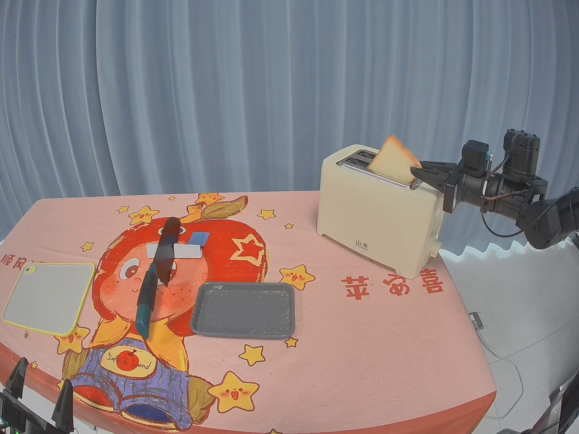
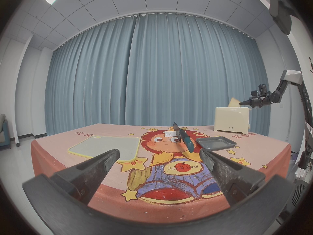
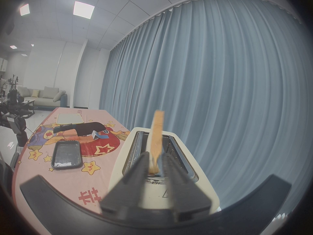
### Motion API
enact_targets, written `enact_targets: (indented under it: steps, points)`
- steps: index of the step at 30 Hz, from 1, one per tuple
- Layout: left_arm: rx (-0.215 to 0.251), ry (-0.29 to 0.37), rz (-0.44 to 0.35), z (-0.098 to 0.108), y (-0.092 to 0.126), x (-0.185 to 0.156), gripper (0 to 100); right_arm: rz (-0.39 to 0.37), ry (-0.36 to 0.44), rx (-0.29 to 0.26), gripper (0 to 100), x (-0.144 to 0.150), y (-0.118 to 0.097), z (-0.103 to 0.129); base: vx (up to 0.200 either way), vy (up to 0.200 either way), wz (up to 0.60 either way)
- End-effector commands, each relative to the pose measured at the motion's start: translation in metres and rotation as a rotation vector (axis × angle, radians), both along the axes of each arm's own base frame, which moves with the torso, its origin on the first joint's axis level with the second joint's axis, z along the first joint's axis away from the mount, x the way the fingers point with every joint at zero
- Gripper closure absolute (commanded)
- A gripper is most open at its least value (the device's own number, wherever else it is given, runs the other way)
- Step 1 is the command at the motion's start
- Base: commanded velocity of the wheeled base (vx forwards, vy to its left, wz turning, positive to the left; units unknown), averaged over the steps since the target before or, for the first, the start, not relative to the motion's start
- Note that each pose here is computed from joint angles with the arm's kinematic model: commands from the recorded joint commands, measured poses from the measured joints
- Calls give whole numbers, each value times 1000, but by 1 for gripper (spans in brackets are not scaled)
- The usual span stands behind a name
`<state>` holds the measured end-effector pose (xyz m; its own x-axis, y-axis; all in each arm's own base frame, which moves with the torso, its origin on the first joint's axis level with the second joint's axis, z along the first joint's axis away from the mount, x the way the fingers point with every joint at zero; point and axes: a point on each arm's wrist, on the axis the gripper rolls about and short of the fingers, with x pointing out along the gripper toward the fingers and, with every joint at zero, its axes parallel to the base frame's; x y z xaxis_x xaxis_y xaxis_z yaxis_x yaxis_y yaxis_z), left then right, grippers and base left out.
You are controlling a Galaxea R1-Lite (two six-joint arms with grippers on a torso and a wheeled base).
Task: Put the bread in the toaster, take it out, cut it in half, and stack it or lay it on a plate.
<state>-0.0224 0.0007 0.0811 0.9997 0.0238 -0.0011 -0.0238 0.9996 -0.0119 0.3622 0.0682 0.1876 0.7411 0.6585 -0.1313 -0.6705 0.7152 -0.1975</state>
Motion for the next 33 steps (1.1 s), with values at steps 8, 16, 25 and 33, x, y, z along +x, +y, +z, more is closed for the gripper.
enact_targets:
  steps: [8,16,25,33]
  points:
    - [0,19,1,-5,0,1,0,-5,-13,2,0,-3,0,4,0,0,0]
    - [0,19,1,-5,0,1,0,-3,-46,35,0,-25,-3,25,0,0,0]
    - [0,19,1,-5,0,1,0,-77,66,219,0,-71,-6,43,0,0,0]
    - [0,19,1,-5,0,1,0,-107,178,305,0,-120,-13,32,0,0,0]
